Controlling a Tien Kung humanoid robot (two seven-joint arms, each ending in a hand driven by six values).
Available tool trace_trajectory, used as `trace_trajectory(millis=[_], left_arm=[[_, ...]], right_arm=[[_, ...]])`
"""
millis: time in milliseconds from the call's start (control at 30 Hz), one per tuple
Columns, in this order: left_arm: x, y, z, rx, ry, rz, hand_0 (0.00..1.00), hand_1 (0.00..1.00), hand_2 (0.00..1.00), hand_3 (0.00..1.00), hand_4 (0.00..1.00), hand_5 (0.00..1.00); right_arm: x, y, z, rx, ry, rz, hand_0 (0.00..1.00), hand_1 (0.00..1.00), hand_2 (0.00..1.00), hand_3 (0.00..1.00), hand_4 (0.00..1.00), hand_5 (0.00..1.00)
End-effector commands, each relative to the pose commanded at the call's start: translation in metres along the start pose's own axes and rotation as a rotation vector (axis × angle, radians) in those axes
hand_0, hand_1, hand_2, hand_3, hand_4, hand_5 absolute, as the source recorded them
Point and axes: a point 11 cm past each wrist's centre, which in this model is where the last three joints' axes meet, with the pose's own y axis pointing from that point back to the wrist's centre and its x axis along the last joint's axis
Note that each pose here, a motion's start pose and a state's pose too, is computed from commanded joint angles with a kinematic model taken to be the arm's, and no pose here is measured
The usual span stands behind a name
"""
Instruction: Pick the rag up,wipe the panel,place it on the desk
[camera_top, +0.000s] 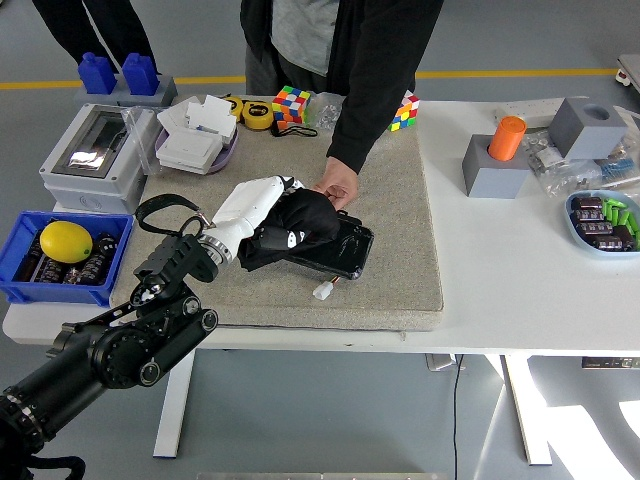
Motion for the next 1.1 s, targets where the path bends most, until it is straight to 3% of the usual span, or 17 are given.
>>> trace_trajectory(millis=[467,733,833,933,1100], left_arm=[[0.035,0.004,-0.051,0.124,0.025,0.110,0.239,0.358,0.461,0.561,0.743,0.002],[0.069,0.014,-0.079,0.192,0.044,0.243,0.239,0.360,0.461,0.561,0.742,0.002],[0.082,0.020,-0.096,0.248,0.055,0.300,0.239,0.360,0.461,0.561,0.742,0.002],[0.082,0.025,-0.107,0.282,0.059,0.309,0.241,0.364,0.464,0.562,0.740,0.002],[0.068,0.030,-0.114,0.309,0.084,0.286,0.243,0.369,0.469,0.563,0.738,0.002]], right_arm=[[-0.001,0.000,0.000,0.000,-0.005,-0.001,0.591,0.604,0.537,0.533,0.906,0.360],[-0.001,0.000,0.000,0.000,-0.006,0.000,0.591,0.604,0.536,0.533,0.906,0.362],[-0.002,0.000,0.001,-0.001,-0.007,-0.001,0.591,0.604,0.536,0.533,0.906,0.362],[-0.002,0.000,0.001,-0.001,-0.007,-0.001,0.591,0.604,0.536,0.533,0.906,0.362],[-0.002,0.000,0.001,-0.001,-0.007,-0.002,0.591,0.604,0.536,0.533,0.905,0.362]])
